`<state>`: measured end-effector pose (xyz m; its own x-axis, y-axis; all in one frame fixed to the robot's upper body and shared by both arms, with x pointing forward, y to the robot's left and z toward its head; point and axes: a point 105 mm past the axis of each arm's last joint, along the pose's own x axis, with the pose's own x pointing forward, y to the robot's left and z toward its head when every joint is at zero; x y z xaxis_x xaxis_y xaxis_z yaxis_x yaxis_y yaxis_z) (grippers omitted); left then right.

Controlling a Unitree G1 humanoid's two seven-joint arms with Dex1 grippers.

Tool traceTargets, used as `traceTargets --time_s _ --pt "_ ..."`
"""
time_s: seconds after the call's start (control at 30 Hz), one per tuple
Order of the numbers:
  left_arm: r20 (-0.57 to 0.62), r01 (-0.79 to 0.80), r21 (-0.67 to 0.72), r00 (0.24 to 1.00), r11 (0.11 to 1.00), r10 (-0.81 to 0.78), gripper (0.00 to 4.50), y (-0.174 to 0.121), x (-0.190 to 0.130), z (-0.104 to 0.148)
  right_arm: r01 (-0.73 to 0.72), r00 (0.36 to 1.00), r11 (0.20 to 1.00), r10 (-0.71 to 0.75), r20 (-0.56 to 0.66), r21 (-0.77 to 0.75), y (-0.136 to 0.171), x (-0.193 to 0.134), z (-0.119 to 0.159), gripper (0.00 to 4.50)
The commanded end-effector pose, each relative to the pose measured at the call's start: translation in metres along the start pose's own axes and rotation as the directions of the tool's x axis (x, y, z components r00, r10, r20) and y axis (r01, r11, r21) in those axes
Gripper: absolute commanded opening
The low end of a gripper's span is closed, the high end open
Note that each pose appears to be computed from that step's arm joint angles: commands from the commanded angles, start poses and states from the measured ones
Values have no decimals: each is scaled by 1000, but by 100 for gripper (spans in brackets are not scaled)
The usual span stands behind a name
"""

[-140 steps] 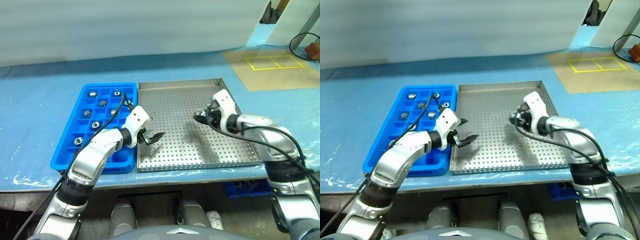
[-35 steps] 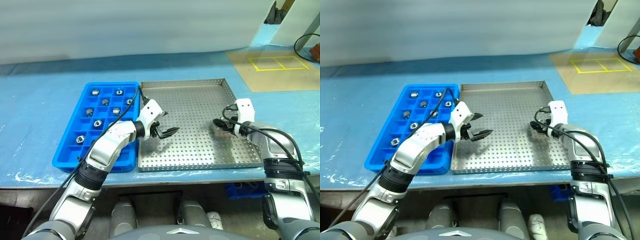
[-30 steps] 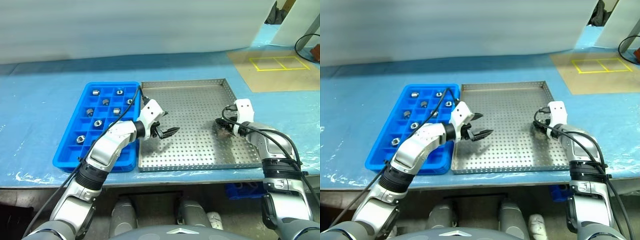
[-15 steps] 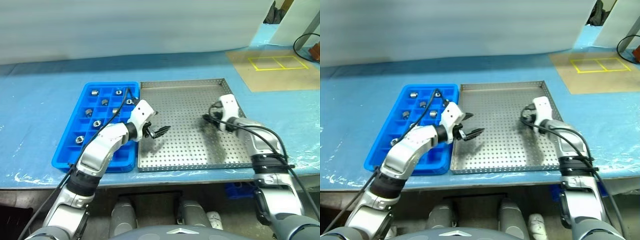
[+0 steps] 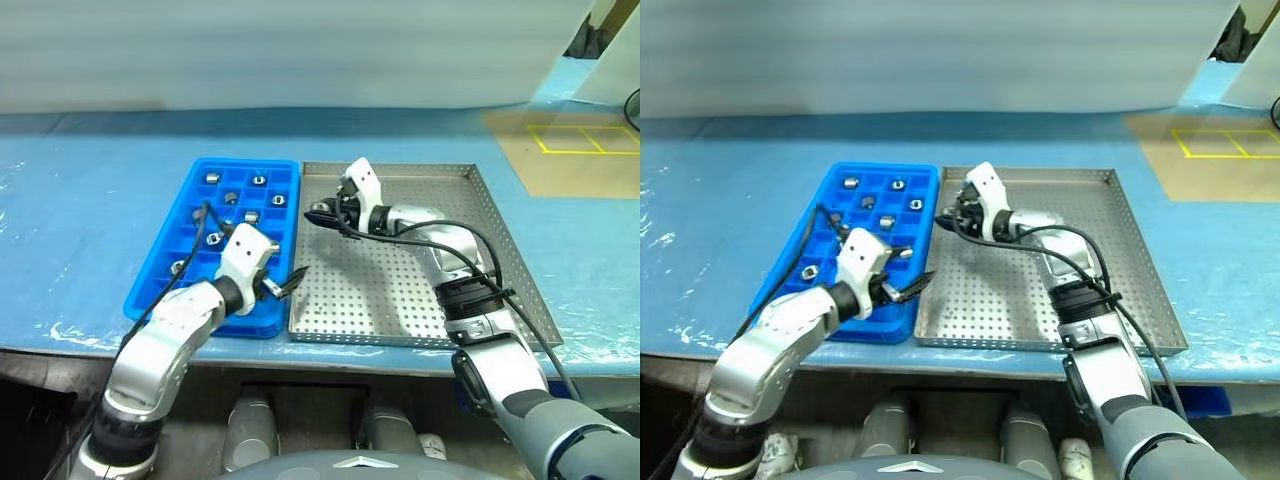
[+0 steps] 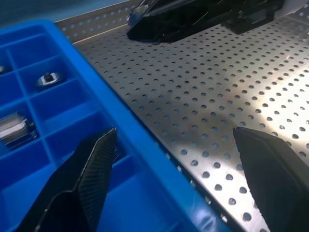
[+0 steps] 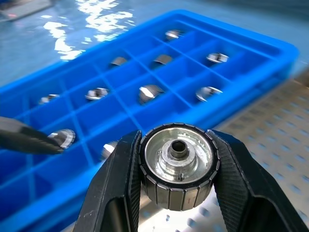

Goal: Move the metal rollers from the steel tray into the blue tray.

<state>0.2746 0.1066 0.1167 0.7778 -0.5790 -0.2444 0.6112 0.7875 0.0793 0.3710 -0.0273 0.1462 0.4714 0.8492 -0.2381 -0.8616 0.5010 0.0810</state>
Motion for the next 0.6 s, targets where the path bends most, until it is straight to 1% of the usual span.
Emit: traceTargets --time_s 0.03,0.13,0.2,0.33,0.6 --pt "30 -49 3 998 999 48 407 -1 -18 7 -220 971 975 222 85 -37 38 6 28 164" --pt "25 -87 -21 996 996 88 407 -2 -31 4 -336 941 940 338 33 -55 58 11 20 164" --pt "25 -99 -32 995 995 100 407 -4 -35 3 -367 930 928 368 -6 -62 64 14 13 164" --pt "6 -108 -48 994 993 108 407 -8 -45 -2 -395 915 915 385 -118 -80 69 18 -7 164" --pt "-26 -81 -60 996 995 80 407 -14 -53 -6 -424 881 901 390 -267 -85 73 17 -40 164"
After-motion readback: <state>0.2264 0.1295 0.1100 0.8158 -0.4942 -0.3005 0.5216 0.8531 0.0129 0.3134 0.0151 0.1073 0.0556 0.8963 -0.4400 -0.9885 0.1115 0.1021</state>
